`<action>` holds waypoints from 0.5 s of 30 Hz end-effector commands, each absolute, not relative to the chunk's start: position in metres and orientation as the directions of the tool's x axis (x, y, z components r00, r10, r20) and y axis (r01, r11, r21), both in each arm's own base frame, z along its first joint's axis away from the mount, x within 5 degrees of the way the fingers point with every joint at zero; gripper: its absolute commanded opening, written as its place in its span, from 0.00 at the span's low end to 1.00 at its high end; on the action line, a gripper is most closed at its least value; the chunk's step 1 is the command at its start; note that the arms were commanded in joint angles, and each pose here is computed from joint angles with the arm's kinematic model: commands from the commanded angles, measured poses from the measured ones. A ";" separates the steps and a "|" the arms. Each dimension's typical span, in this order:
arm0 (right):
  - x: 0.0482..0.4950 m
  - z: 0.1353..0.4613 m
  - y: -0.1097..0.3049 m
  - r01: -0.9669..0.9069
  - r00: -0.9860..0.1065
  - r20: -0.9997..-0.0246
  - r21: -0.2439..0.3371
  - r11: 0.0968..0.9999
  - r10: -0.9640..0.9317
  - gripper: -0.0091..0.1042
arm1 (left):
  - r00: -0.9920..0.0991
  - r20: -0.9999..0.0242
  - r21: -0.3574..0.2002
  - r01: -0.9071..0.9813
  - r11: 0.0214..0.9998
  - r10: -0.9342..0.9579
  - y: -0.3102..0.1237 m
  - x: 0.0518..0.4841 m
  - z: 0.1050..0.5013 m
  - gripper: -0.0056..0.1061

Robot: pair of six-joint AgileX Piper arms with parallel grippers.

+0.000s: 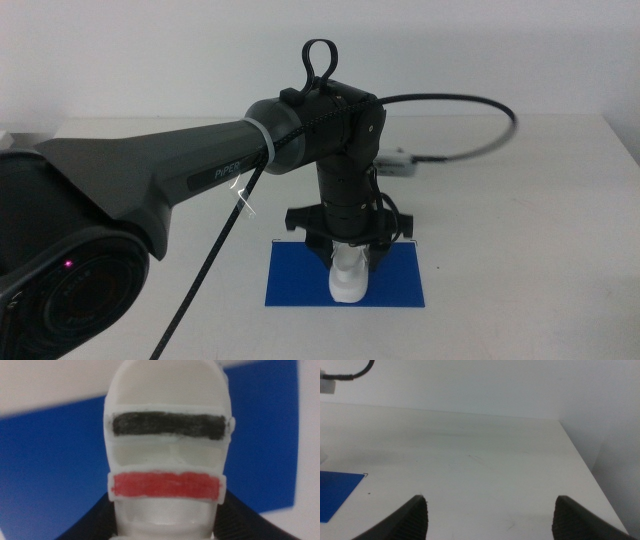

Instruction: Use one arm to grab the shoe from the table and place it on the mat.

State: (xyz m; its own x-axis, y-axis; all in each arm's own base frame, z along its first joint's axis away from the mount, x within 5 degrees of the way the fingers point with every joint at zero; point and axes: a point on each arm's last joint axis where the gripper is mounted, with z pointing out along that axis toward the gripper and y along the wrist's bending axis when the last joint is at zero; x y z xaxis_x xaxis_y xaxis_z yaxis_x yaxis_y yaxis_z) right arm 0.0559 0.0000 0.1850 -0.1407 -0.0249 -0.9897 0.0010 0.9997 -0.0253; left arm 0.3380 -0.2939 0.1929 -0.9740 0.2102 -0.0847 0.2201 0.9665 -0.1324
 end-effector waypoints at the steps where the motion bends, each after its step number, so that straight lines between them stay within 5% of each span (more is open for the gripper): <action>1: 0.055 0.192 0.000 0.009 -0.044 -0.998 -0.043 0.999 -0.043 0.65 | -0.993 -0.109 -0.224 -0.018 0.974 -0.043 -0.296 0.335 0.230 0.04; 7: 0.055 0.192 0.000 0.009 -0.044 -0.998 -0.043 0.999 -0.043 0.65 | -0.886 -0.001 -0.251 -0.448 0.858 -0.463 -0.296 0.335 0.230 0.04; 15: 0.055 0.192 0.000 0.009 -0.044 -0.998 -0.043 0.999 -0.043 0.65 | -0.532 0.111 -0.217 -0.837 0.502 -0.839 -0.294 0.336 0.230 0.04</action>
